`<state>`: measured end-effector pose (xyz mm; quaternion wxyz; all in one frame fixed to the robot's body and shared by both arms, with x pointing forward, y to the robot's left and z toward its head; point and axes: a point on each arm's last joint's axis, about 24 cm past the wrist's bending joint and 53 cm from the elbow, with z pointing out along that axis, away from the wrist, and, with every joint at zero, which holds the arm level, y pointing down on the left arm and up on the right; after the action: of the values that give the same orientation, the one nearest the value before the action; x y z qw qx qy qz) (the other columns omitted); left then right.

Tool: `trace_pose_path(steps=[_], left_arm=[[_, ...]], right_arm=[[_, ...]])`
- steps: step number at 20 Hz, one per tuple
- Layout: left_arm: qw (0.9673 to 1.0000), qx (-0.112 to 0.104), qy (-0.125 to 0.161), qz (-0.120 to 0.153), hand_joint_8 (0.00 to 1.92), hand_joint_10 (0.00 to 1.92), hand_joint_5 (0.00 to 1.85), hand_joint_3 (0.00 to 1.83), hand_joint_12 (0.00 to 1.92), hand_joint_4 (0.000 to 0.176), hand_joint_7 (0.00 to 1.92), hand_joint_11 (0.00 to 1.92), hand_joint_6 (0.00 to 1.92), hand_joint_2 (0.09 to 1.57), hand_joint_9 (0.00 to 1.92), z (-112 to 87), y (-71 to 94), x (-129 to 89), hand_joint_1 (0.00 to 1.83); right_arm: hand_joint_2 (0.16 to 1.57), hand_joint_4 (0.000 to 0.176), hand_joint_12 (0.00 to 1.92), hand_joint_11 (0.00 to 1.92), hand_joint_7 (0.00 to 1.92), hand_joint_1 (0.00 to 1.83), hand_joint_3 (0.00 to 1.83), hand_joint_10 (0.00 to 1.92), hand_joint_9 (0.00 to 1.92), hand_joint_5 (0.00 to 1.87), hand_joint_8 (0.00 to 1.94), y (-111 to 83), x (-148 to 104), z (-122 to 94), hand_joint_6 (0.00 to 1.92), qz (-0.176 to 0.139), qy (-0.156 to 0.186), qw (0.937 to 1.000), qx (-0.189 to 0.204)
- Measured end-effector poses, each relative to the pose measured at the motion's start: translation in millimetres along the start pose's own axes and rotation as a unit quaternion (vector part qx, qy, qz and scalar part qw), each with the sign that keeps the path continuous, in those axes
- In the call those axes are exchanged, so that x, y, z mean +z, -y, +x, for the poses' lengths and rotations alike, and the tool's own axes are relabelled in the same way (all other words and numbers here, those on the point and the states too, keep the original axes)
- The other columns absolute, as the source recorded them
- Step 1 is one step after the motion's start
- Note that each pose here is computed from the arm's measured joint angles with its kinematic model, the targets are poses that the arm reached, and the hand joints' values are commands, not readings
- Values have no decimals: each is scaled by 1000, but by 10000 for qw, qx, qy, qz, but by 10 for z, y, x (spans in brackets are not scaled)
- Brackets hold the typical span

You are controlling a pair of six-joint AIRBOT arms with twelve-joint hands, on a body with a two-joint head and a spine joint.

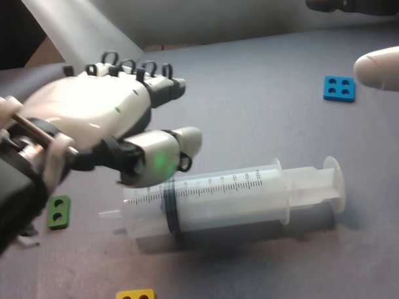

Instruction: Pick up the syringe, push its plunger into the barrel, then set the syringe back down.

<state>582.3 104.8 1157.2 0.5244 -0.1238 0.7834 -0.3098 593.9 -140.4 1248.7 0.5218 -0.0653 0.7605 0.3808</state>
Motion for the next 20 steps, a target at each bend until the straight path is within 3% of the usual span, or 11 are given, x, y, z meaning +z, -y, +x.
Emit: trace_pose_path(steps=[4, 8, 9, 13, 16, 19, 20], left_arm=[[9994, -256, -249, -25, 1, 1, 264, 0, 459, 0, 258, 0, 0, 1379, 212, 381, 6, 67, 0], [9987, -436, -205, -189, 0, 0, 176, 0, 395, 0, 177, 0, 0, 1260, 160, 573, -92, 125, 247], [9985, -466, -193, -220, 0, 0, 137, 0, 313, 0, 136, 0, 0, 1181, 119, 618, -111, 144, 456], [9987, -413, -249, -169, 1, 1, 114, 0, 334, 0, 109, 0, 2, 1062, 101, 777, -96, 209, 686], [9985, -436, -205, -250, 0, 0, 87, 0, 236, 0, 70, 0, 0, 990, 59, 819, -152, 278, 833], [9986, -396, -232, -277, 7, 8, 94, 0, 286, 0, 96, 0, 3, 979, 91, 911, -184, 331, 884], [9986, -382, -255, -274, 4, 5, 88, 0, 287, 0, 91, 0, 0, 989, 87, 951, -194, 338, 877]], right_arm=[[1374, 0, 118, 0, 75, 0, 1, 3, 30, 124, 2, 2, 0, -1, 0, 4, 1, 10000, -15], [1374, 0, 103, 0, 66, 0, 0, 2, 29, 105, 0, -10, 1, 7, 0, -6, -6, 9999, -162], [1377, 0, 112, 0, 77, 0, 1, 6, 41, 108, 3, -16, 2, 11, 1, -13, -9, 9999, -171], [1378, 0, 116, 0, 76, 0, 1, 3, 39, 111, 3, -38, 3, 25, 4, -34, -22, 9998, -172], [1382, 0, 84, 0, 70, 0, 2, 1, 34, 99, 0, -36, 3, 24, 1, -30, -21, 9998, -172], [1378, 0, 38, 12, 64, 0, 0, 6, 29, 97, 6, -41, 3, 26, 7, -39, -24, 9998, -172], [1377, 0, 116, 2, 82, 0, 0, 1, 49, 116, 3, -39, 3, 25, 3, -36, -23, 9998, -174]])
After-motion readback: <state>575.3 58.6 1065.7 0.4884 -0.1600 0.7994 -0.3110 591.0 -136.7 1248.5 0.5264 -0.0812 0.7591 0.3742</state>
